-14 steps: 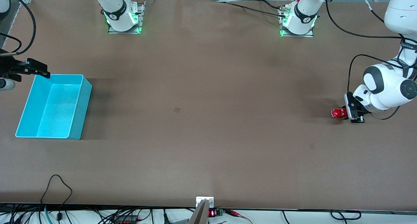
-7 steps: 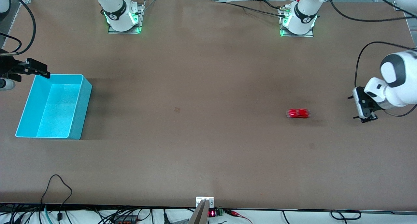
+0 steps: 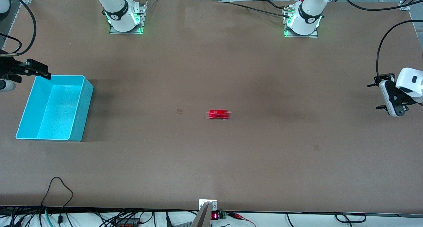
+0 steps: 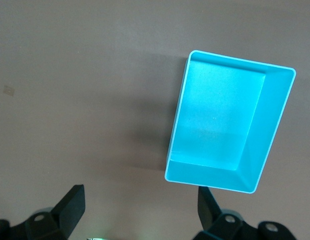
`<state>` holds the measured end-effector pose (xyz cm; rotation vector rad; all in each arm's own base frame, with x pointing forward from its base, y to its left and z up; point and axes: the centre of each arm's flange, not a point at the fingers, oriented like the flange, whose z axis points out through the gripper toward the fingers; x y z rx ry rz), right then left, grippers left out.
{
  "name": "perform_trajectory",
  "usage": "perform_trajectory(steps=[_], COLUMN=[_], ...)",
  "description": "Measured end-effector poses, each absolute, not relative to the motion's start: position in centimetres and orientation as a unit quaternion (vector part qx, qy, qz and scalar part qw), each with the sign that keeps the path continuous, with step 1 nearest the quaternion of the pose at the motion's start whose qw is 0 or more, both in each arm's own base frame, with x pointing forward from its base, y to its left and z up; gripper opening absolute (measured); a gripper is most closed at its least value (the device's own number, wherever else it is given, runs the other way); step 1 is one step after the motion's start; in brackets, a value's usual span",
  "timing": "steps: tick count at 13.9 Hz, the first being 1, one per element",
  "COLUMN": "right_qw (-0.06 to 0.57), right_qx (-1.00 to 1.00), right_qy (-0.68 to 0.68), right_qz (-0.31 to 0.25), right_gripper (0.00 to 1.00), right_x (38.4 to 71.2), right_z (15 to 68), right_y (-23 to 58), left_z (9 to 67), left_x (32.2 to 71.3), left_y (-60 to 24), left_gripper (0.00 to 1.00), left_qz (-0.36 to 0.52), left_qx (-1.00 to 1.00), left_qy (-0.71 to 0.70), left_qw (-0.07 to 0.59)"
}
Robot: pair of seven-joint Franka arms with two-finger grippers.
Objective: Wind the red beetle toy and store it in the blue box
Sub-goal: 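Release the car to roll toward the cyan box, withdraw the left gripper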
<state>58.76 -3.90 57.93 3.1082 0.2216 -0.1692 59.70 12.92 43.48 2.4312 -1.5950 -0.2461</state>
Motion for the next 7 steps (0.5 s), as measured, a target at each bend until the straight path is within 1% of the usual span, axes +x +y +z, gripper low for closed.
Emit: perform_trajectory(steps=[4, 7], right_qw=[0.01, 0.01], right_qx=[0.996, 0.996], right_qy=[0.071, 0.071], right_qz=[-0.054, -0.054], right_gripper=[1.0, 1.0], right_x=[58.8, 58.8], right_z=[57.9, 57.9], right_y=[-3.9, -3.9], left_z=[50.1, 53.2], left_x=[60.5, 60.3], left_y=[5.5, -0.5], left_gripper=[1.0, 1.0], left_qz=[-0.118, -0.137], left_qx=[0.848, 0.864], left_qy=[-0.505, -0.475], left_qw=[0.11, 0.097])
